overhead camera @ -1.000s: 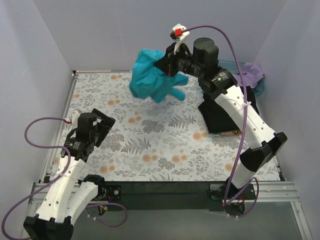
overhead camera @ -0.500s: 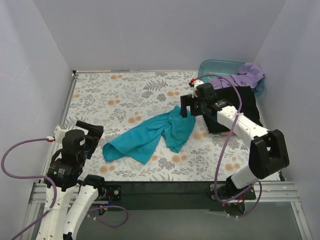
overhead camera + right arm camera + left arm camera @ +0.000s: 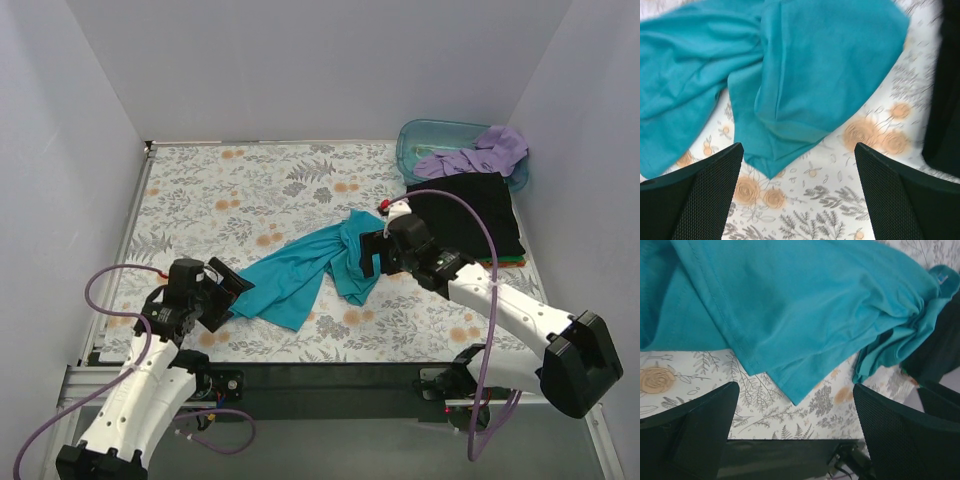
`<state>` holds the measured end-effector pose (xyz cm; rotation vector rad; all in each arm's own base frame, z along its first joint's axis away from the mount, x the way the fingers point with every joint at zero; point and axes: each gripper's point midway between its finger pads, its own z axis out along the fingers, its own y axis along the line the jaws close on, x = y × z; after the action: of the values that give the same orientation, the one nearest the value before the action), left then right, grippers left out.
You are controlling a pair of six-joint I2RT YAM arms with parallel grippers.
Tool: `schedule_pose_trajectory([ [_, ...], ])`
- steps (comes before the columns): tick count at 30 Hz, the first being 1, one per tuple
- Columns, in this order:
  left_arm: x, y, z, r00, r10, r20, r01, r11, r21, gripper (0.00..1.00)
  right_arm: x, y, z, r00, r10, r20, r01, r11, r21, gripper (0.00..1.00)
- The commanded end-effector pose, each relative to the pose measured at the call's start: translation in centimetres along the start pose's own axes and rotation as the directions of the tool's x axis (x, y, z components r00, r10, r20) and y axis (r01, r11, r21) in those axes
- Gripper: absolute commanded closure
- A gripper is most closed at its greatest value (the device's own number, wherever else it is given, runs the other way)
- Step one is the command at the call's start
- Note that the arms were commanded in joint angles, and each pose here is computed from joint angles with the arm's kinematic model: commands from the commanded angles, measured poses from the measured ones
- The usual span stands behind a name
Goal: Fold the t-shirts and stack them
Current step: Flatten the tshirt out
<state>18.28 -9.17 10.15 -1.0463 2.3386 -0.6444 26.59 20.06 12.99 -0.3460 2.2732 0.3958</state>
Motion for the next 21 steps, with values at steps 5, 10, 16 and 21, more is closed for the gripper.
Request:
schedule_pose_trajectory([
  [5, 5.1, -3.3, 0.0, 0.981, 0.077, -0.18, -0.034, 0.972, 0.231, 0.02, 3.2, 2.7, 1.8, 0.999, 0.008, -0.041, -0.005, 0.998, 0.06, 0.02],
  [10, 8.9, -3.3, 2.0, 0.965, 0.153, -0.211, -0.128, 0.984, 0.127, 0.02, 3.7, 3.0, 3.6, 0.997, 0.036, -0.062, -0.029, 0.993, 0.117, 0.02],
  [16, 11.8, -3.1, 3.0, 0.946, 0.243, -0.214, -0.244, 0.969, 0.023, 0.06, 3.2, 2.4, 4.9, 0.997, 0.068, -0.031, -0.061, 0.982, 0.176, 0.1],
  [21, 12.4, -1.2, 4.2, 0.947, 0.248, -0.204, -0.273, 0.956, -0.106, 0.12, 2.7, 3.0, 5.8, 0.998, 0.059, -0.02, -0.055, 0.985, 0.163, 0.16],
])
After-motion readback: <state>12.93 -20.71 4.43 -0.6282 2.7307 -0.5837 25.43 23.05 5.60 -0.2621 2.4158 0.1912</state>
